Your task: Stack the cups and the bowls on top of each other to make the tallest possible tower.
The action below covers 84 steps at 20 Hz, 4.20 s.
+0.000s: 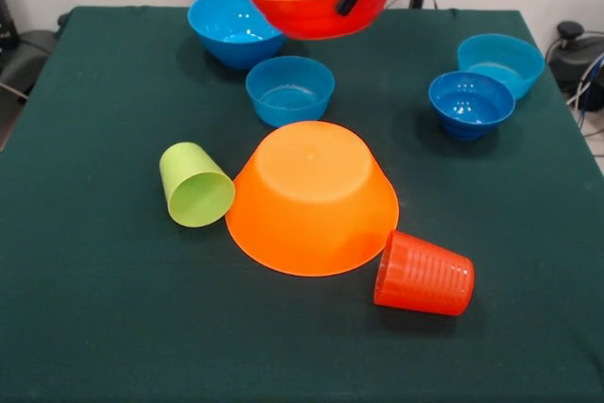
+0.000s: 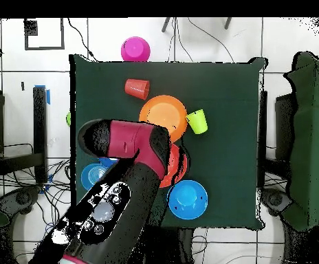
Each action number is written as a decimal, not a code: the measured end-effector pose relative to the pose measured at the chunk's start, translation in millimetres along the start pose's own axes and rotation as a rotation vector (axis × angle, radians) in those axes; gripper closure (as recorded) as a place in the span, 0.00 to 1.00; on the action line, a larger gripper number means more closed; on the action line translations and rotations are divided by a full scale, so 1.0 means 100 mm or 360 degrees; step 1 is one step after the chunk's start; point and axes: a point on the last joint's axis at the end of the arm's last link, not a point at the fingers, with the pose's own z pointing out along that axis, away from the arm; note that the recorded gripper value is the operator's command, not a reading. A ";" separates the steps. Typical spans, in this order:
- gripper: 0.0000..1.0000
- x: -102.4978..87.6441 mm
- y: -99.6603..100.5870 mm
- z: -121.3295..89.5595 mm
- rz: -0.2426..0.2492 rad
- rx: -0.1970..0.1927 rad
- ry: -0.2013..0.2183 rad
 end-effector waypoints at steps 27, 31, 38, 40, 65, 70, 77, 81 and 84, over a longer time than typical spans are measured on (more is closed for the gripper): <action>1.00 0.03 0.47 0.93 -0.0248 0.0308 -0.0314; 1.00 0.05 0.53 0.99 -0.0266 0.0305 -0.0321; 1.00 0.09 0.66 0.98 -0.0276 0.0291 -0.0318; 1.00 0.08 0.69 0.97 -0.0272 0.0287 -0.0316; 1.00 0.03 1.14 0.94 -0.0291 0.0233 -0.0301; 1.00 -0.04 1.17 0.93 -0.0282 0.0222 -0.0302; 1.00 -0.06 1.21 0.92 -0.0284 0.0208 -0.0307; 1.00 -0.06 1.25 0.92 -0.0291 0.0204 -0.0311; 1.00 -0.05 1.27 0.91 -0.0296 0.0206 -0.0313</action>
